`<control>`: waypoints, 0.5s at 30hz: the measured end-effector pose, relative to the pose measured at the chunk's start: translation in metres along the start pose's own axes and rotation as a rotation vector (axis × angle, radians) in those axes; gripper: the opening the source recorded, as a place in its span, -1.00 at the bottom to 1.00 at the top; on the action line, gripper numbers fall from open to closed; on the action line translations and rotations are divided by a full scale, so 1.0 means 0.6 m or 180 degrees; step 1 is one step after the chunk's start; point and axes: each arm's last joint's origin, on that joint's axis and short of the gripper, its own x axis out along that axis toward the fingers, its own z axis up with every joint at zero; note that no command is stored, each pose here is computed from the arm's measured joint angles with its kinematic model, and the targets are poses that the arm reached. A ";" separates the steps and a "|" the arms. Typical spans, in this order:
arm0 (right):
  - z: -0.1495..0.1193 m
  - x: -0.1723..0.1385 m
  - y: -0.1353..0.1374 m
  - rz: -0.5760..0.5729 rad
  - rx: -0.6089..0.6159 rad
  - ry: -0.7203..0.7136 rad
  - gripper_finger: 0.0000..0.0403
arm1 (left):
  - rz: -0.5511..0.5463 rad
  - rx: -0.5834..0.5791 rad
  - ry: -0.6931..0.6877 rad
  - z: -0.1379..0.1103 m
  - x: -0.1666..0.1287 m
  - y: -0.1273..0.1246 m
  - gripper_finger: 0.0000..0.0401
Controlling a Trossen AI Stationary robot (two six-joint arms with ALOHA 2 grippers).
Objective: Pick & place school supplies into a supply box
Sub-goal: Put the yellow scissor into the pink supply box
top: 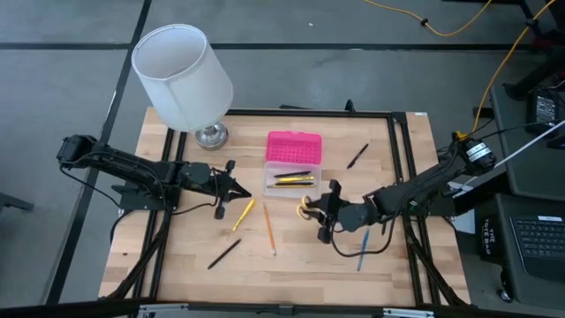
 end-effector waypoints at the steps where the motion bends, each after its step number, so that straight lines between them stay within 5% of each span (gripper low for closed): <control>1: 0.000 0.000 0.000 0.0008 0.0022 -0.0007 -0.61 | 0.0000 0.0000 -0.0001 0.000 0.000 0.000 -0.97; 15: 0.018 0.004 0.000 0.0081 0.0046 -0.0254 -0.61 | 0.0153 -0.0001 -0.0022 0.001 0.000 0.002 -0.97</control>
